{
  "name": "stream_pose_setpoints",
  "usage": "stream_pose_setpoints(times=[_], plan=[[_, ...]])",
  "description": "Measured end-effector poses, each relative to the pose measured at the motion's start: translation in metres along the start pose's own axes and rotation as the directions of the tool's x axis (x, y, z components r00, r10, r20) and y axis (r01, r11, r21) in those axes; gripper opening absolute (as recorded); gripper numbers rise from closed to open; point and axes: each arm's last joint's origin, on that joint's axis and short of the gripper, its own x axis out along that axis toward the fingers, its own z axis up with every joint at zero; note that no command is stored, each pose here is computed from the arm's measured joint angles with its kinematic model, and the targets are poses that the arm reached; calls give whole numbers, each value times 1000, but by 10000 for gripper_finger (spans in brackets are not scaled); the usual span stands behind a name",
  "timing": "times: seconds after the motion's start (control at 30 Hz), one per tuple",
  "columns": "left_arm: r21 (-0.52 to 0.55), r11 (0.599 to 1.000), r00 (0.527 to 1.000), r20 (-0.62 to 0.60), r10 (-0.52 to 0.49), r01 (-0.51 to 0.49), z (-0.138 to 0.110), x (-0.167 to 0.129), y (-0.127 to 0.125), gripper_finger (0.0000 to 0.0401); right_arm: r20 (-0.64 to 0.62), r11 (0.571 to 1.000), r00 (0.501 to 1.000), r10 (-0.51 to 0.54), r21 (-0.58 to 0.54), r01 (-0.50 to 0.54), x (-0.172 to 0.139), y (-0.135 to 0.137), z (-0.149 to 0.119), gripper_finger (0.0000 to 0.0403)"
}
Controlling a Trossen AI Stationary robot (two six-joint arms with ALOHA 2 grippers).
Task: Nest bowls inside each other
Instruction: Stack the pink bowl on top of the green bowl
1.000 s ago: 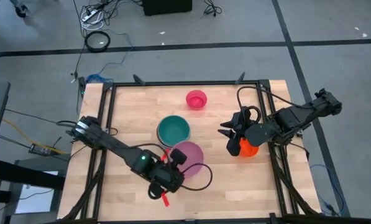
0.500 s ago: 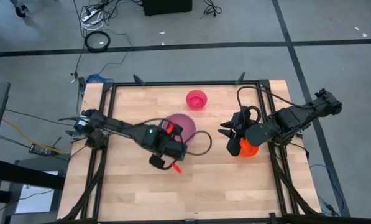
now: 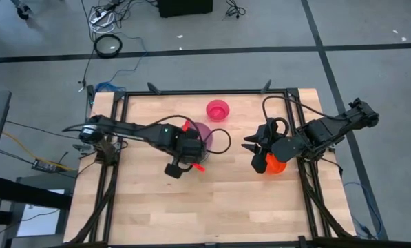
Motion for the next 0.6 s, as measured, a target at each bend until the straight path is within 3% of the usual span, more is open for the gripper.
stream_pose_setpoints(times=[0.17,0.4,0.6], plan=[[-35,999,999,-30,-19,18,-4,16,-4,6,-6,1000,1000,5,-2,-5,0,0,0,104],[-101,995,999,-47,-21,16,-7,27,-5,63,-9,1000,1000,7,-10,-8,0,0,0,104],[-126,992,1000,20,-1,4,-3,22,-4,97,-25,1000,1000,-5,-16,5,2,-2,-1,103]])
